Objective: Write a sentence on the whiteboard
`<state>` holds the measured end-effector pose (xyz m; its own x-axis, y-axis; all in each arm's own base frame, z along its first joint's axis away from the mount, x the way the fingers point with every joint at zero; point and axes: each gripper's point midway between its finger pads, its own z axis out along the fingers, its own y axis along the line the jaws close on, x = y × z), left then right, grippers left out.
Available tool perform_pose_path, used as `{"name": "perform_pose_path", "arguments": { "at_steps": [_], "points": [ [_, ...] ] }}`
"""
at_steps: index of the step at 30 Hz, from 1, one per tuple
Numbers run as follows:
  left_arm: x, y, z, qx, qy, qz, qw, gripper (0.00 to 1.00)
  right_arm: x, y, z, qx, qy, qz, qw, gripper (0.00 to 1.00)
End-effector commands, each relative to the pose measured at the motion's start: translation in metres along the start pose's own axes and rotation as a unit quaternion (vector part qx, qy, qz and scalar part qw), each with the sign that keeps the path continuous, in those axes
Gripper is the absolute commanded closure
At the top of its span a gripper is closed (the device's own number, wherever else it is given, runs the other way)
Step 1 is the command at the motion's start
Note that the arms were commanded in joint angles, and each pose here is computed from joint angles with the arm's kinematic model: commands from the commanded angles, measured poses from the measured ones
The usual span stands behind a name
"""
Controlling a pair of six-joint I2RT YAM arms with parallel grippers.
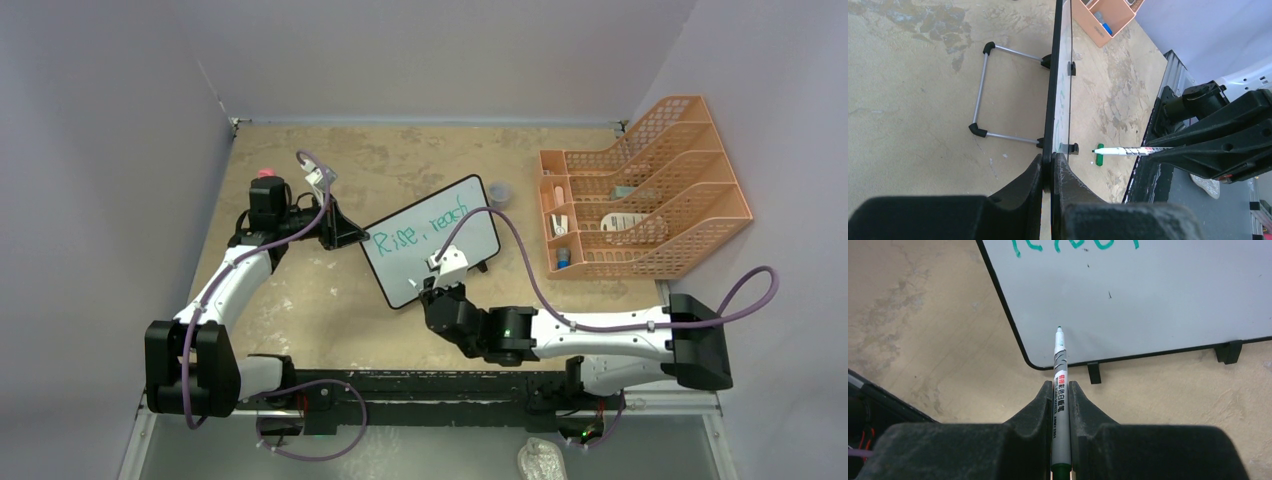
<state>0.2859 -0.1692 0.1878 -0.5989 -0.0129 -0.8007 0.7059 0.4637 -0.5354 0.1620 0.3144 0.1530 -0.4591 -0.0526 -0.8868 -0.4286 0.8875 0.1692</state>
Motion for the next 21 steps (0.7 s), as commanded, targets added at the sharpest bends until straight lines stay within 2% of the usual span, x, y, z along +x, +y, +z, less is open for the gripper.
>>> {"name": "perform_pose_path", "arguments": {
  "at_steps": [1,21],
  "points": [
    [-0.010,0.010,0.001,-0.023,-0.005,0.025,0.999,1.00,-0.040,0.015,0.001,0.007,-0.059,0.042,0.997,1.00],
    [-0.011,0.007,0.000,-0.018,-0.007,0.026,0.999,1.00,-0.040,0.025,0.018,0.040,-0.059,0.032,0.997,1.00]
  ]
}}
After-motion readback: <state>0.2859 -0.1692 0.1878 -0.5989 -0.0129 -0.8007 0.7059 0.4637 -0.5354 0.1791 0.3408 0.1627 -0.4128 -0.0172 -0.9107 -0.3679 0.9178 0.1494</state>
